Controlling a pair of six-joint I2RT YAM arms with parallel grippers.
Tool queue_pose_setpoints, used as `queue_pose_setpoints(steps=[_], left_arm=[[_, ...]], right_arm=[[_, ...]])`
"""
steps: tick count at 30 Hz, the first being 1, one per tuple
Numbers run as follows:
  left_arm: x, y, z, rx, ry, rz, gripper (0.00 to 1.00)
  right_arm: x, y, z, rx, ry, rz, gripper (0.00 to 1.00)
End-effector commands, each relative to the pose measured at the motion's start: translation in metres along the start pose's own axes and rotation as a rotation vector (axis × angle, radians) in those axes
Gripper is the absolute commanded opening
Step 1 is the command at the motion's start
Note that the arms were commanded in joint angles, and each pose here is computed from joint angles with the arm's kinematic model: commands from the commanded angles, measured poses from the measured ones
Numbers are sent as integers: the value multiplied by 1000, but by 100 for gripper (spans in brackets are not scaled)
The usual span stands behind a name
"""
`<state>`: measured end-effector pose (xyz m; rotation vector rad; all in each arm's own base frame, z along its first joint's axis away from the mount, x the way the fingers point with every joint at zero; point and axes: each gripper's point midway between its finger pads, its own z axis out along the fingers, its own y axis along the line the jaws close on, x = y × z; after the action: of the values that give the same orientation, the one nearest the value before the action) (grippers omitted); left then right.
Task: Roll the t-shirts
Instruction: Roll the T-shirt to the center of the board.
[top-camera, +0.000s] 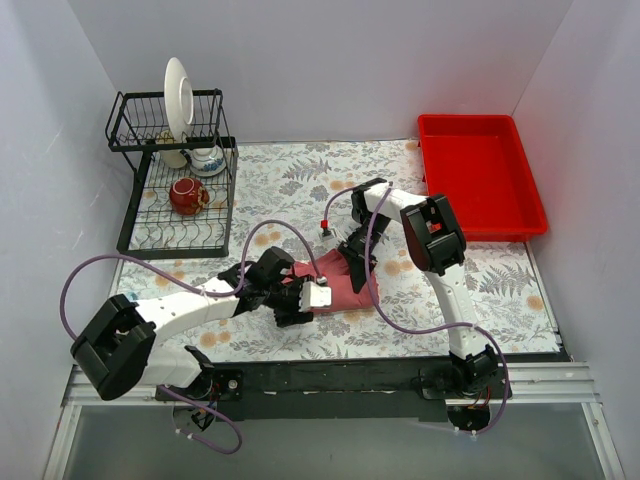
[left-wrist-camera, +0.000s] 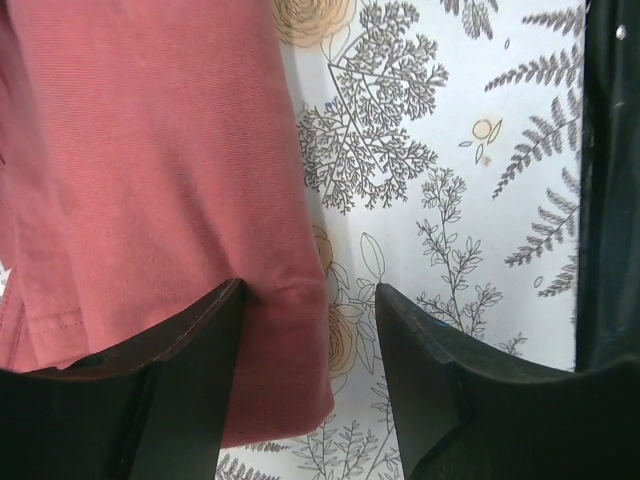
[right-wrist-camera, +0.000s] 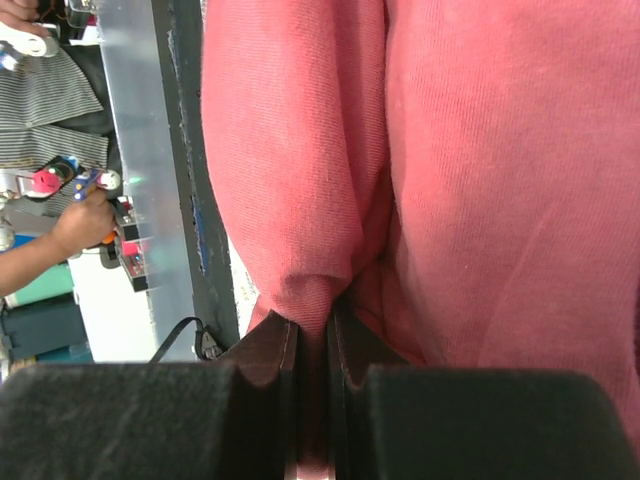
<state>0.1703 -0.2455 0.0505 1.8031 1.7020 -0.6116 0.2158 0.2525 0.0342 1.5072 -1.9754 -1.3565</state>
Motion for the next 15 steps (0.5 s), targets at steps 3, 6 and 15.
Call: queue_pose_setpoints(steps=[3, 6, 15], left_arm=[[55, 3, 19, -60, 139, 95, 47], [73, 2, 25, -42, 209, 78, 7], [27, 2, 14, 90, 97, -26, 0]], right_arm=[[13, -72, 15, 139, 82, -158, 1], [11, -70, 13, 148, 77, -158, 1], [-31, -19, -74, 533, -117, -323, 92]])
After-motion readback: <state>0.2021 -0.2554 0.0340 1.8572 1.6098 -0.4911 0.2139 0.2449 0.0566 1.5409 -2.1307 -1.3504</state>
